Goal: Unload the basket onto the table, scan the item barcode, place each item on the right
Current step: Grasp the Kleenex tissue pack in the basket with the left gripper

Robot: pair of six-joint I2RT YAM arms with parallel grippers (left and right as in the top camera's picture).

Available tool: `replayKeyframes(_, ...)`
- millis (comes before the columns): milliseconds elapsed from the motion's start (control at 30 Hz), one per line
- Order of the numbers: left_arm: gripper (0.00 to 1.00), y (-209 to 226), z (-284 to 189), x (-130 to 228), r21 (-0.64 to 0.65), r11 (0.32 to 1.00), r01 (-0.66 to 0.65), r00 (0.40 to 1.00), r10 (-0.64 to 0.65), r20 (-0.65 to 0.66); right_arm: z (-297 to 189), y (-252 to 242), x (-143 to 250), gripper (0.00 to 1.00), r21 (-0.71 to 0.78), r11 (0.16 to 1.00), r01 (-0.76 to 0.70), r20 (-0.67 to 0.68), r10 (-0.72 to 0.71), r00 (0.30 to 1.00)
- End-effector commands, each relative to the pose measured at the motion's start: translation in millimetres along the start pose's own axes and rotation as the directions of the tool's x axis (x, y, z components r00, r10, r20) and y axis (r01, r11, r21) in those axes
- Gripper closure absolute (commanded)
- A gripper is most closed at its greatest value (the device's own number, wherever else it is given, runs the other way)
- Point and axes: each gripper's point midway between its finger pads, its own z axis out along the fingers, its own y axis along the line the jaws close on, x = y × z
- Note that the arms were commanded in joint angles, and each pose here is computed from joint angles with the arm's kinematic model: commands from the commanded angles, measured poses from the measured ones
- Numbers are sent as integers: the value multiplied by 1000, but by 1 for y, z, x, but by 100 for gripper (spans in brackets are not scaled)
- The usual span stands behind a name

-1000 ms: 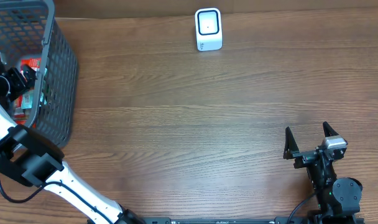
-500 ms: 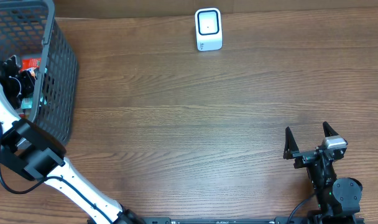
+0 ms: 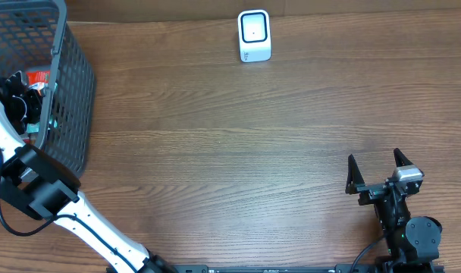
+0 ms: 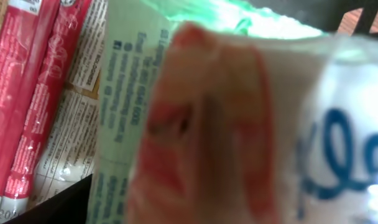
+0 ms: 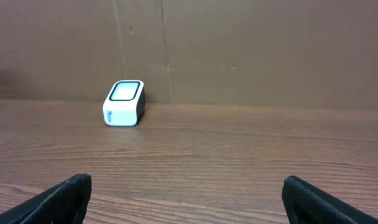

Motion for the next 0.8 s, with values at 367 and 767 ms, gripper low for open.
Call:
replayKeyframes(367,32,3,3,7,-20,1000,-6,999,5,-34,0,-1,2,0,4,1000,3,2,-3,1000)
replayKeyframes(767,62,2,1,6,-22,1000,-7,1000,6,-29,0,-1,2,0,4,1000,3,2,-3,1000)
